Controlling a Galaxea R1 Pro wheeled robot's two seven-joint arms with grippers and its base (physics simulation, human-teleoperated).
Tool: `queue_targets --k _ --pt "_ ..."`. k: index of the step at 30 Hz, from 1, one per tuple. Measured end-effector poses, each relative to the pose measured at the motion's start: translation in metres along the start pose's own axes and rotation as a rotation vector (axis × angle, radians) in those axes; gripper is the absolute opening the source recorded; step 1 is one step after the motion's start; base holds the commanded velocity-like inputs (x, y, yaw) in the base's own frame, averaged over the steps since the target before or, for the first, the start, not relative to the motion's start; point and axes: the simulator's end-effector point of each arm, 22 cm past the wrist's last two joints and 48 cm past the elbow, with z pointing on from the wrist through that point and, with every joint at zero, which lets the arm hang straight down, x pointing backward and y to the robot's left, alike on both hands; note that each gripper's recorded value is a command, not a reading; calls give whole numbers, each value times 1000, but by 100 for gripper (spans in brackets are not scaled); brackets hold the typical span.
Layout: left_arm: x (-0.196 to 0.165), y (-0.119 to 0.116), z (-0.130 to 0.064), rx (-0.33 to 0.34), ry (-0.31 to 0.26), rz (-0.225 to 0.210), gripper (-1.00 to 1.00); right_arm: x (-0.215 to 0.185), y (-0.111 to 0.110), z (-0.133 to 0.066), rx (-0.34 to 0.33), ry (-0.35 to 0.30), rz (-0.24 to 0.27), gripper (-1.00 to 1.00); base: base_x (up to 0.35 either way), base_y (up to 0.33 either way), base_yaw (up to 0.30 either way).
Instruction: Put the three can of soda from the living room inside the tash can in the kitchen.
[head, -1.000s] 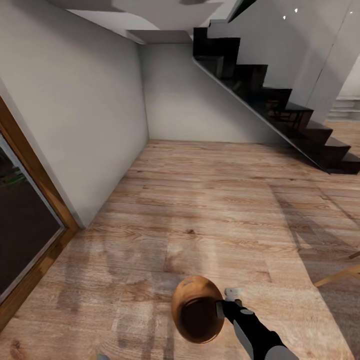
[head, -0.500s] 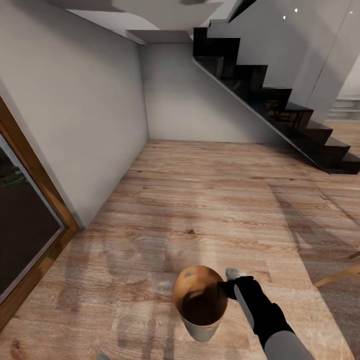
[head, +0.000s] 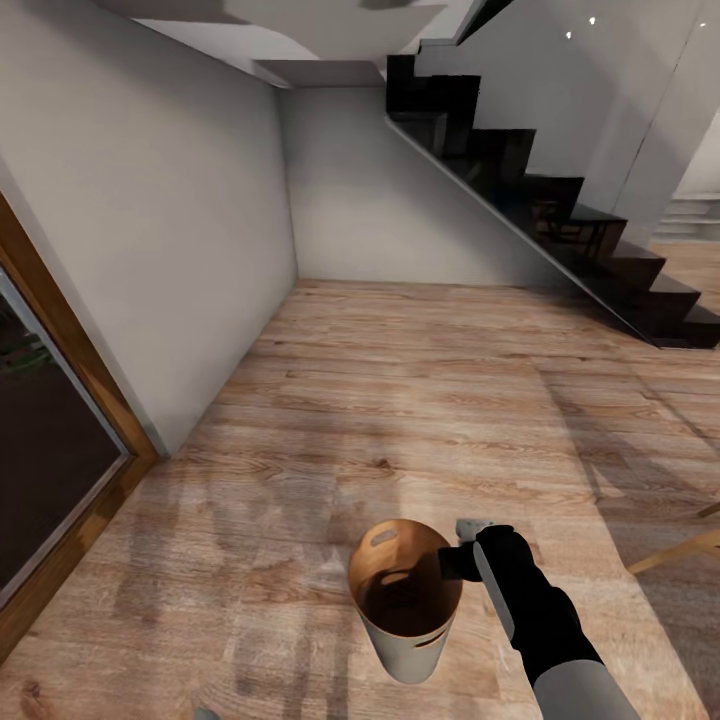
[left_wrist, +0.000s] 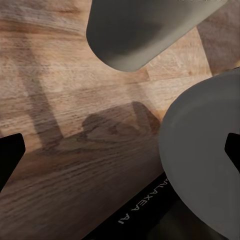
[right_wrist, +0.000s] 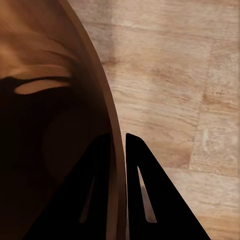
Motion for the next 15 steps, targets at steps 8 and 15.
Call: queue_targets --k 8,15 --pt "1 0 0 0 1 -1 100 0 0 0 1 1 -1 -100 0 0 0" --pt "0 0 0 0 1 -1 100 1 -1 0 3 2 -1 -100 0 0 0"
